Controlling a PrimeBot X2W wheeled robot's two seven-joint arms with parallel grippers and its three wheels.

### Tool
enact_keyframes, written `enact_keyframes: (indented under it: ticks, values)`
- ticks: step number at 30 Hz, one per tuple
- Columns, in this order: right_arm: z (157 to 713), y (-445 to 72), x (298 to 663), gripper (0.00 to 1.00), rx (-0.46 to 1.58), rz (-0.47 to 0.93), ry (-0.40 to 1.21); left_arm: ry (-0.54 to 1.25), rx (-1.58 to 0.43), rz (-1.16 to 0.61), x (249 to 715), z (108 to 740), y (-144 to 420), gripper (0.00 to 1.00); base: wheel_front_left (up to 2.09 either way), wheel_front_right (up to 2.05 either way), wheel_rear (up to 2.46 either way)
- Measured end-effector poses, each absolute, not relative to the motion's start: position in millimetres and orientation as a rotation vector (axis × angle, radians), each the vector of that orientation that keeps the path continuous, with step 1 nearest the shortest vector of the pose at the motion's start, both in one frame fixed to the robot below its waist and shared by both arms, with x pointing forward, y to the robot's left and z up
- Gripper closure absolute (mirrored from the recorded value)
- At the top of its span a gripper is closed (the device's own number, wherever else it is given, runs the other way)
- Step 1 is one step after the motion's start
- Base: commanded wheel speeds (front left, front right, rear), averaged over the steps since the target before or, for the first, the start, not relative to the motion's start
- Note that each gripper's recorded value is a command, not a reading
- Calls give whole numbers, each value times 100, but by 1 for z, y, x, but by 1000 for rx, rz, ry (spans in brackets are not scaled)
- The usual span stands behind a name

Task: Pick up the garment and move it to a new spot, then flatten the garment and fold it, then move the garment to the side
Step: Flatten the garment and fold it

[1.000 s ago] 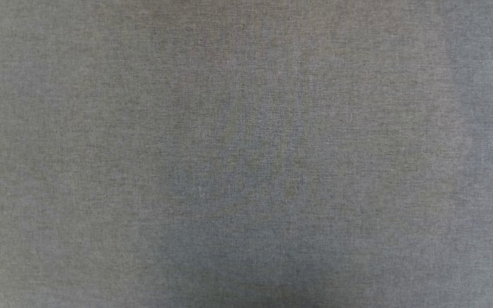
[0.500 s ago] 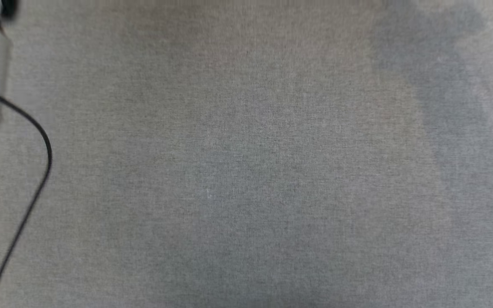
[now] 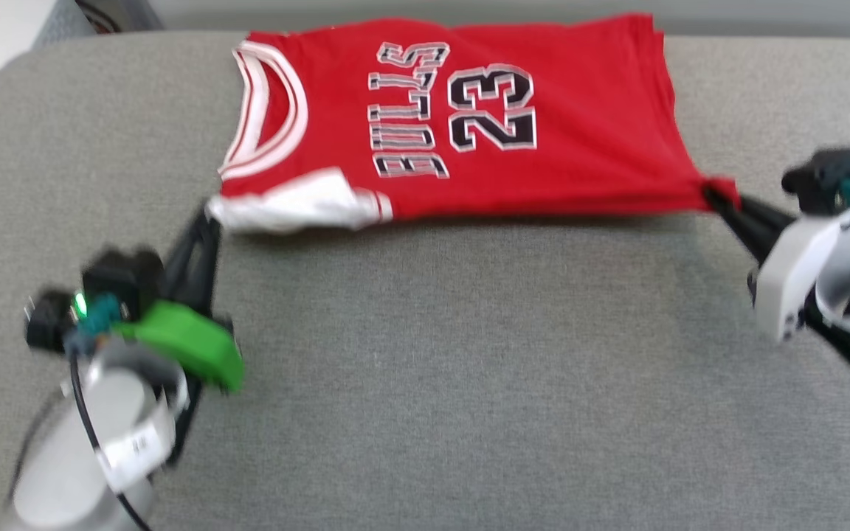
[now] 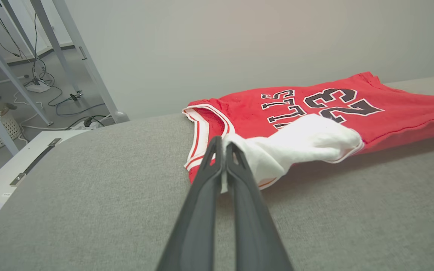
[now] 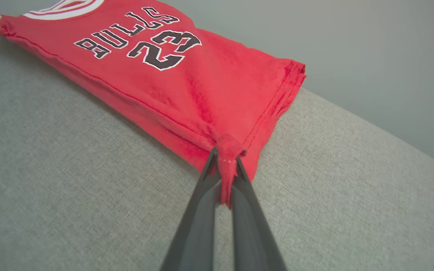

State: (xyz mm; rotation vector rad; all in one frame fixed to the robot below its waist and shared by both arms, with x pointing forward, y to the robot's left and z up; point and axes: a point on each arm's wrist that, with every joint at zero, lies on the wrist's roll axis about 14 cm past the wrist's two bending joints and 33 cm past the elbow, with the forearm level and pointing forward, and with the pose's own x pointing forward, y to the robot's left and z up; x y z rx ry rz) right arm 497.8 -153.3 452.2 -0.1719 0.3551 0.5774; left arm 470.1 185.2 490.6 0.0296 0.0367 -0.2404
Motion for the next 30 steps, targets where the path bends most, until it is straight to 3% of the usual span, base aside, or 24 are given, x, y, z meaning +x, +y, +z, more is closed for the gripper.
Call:
enact_keyframes:
  ticks: [10,21,25,30]
  values:
    - [408,-177,391,100,-98,562,540,248,-85,-181,354,442,180,100,0,0,0]
    - [386,-188,303,100,4,556,710,382,-207,-92,281,417,183,100,0,0,0]
    - [382,-194,290,100,32,541,751,420,-214,-107,272,410,176,100,0,0,0]
    - [389,-197,300,100,59,510,729,411,-192,-128,280,412,172,100,0,0,0]
